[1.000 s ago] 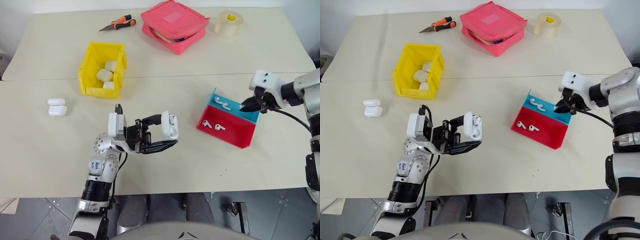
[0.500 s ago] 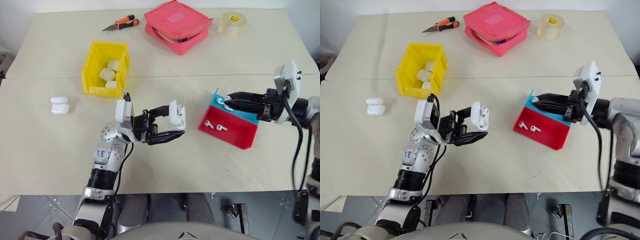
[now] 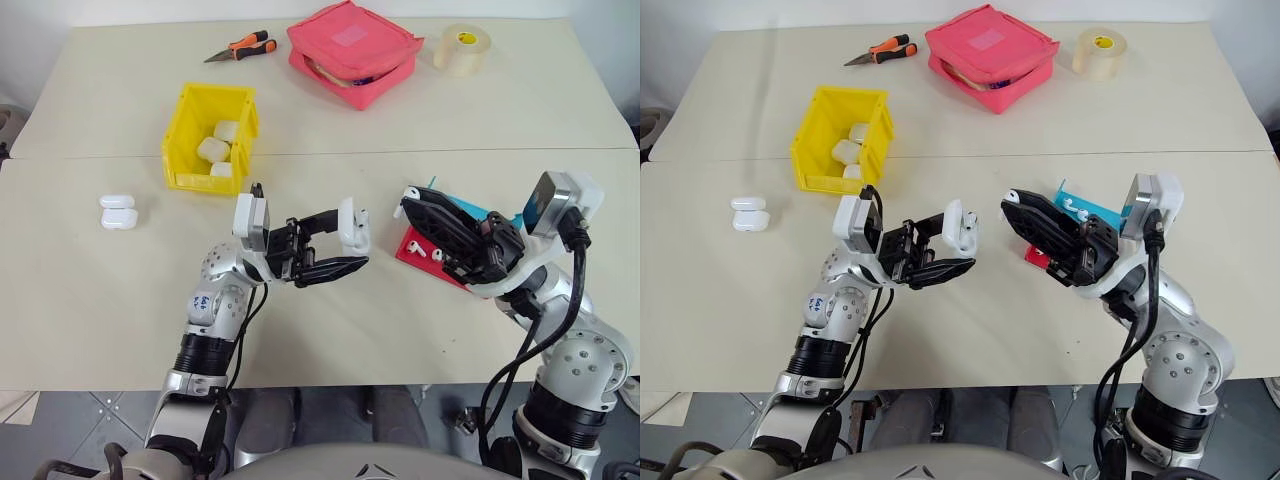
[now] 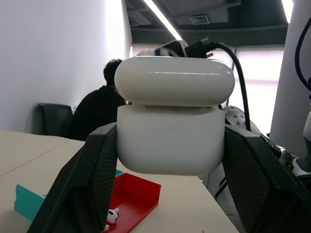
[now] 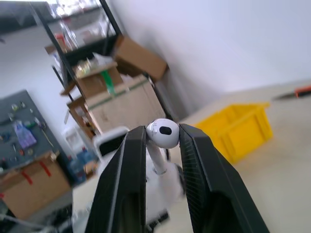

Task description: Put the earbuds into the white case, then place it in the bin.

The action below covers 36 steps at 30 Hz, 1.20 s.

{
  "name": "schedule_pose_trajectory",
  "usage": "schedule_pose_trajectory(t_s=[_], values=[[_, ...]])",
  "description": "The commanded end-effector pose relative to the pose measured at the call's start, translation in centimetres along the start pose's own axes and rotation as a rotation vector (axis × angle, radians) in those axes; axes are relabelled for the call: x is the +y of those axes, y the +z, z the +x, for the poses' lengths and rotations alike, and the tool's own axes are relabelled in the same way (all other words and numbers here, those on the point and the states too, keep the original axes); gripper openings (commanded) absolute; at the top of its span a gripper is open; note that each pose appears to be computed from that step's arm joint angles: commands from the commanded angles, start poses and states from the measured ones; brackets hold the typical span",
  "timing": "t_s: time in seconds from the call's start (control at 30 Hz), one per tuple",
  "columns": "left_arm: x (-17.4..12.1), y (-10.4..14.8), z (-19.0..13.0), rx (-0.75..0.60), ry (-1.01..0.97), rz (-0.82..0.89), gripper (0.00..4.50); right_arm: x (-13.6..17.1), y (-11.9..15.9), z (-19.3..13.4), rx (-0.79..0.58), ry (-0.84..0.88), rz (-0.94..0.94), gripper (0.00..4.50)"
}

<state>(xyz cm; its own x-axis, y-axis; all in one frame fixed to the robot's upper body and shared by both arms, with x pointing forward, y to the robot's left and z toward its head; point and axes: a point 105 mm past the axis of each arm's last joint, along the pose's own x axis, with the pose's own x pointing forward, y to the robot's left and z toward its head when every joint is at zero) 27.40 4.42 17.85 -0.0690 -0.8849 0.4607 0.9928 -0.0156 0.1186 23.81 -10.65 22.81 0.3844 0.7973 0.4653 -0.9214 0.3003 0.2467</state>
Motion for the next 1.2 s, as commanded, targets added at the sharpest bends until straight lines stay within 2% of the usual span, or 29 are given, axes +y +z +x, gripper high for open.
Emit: schedule_pose_trajectory(t_s=[0.03, 0.47, 0.77, 0.97, 1.0, 1.07, 1.2], values=[[0.1, 1.1, 0.5, -0.033, -0.005, 0.029, 2.79, 1.7, 0.1, 0.8, -0.028, 0.062, 0.003, 0.93], [0.0, 1.2, 0.7, -0.034, -0.003, 0.027, 2.79, 1.1, -2.5, 1.2, 0.013, 0.03, 0.039, 0.93], [0.1, 1.3, 0.8, -0.038, -0.003, 0.032, 2.79, 0.3, -3.1, 1.0, 0.012, 0.002, 0.042, 0.93], [0.1, 1.4, 0.8, -0.04, 0.003, 0.037, 2.79, 0.8, -4.6, 0.9, 0.117, 0.035, 0.063, 0.93], [0.2, 1.4, 0.8, -0.04, 0.003, 0.039, 2.79, 1.1, -4.7, 0.9, 0.131, 0.054, 0.076, 1.27], [0.2, 1.4, 0.8, -0.04, 0.004, 0.039, 2.79, 1.6, -4.9, 1.0, 0.157, 0.085, 0.087, 1.6], [0.3, 1.4, 0.5, -0.034, 0.012, 0.042, 2.79, 1.0, -3.4, 0.5, 0.145, 0.057, -0.04, 2.91]])
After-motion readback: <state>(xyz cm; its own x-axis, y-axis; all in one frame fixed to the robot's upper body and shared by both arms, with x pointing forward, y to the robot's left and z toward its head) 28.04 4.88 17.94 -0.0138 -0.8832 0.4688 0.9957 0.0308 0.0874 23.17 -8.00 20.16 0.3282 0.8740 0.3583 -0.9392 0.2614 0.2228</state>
